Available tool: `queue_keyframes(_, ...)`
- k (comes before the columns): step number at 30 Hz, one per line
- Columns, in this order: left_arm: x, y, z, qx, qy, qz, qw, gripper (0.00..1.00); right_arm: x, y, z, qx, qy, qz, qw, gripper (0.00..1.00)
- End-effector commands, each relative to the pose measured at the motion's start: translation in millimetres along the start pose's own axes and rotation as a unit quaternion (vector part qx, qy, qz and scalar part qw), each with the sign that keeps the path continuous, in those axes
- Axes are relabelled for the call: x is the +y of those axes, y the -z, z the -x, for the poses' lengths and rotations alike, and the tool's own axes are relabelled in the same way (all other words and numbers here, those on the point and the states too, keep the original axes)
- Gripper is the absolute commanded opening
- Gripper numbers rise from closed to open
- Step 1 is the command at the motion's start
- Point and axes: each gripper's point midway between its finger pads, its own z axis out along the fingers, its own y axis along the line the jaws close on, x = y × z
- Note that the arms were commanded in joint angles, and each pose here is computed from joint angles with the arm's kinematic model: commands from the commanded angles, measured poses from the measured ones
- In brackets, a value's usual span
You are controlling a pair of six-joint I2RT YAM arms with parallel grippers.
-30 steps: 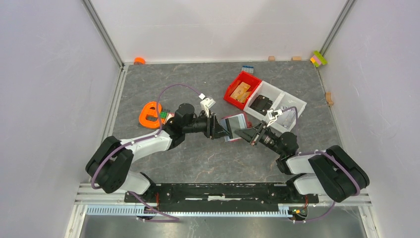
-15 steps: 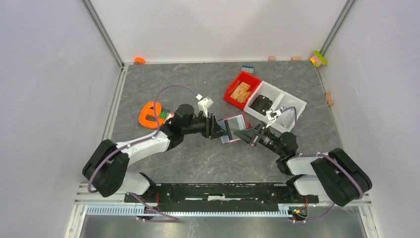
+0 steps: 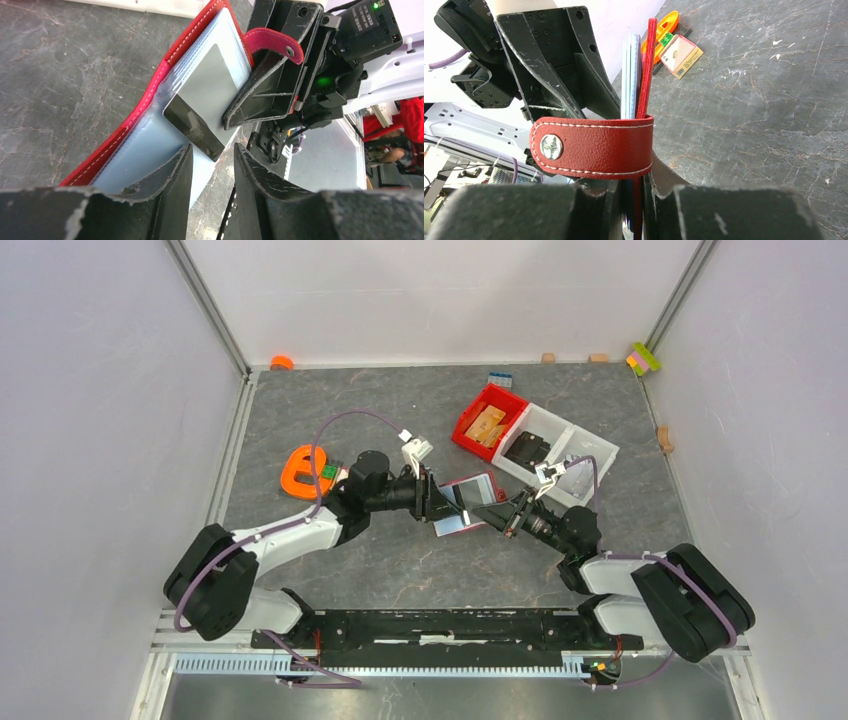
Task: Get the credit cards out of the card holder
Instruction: Remove the credit card from the card holder.
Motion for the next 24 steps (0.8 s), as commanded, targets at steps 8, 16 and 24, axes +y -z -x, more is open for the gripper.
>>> queue_keyframes(8,-13.0,-8.1,3.9,0.004,0.007,-0.045,0.999,0.47,21.8,-7.3,12.7,-0.016,0.017,0.05,0.998,0.0)
queue_keyframes(16,-13.3,-11.6,3.3,0.007,0.013,-0.054,0.998,0.46,33.7,-13.0,5.7,0.0,0.008,0.08,0.997,0.0)
queue_keyframes(24,-4.3,-7.0,9.3,-0.015,0.024,-0.035,0.999,0.56,52.1,-7.3,12.4,-0.016,0.021,0.116,0.993,0.0)
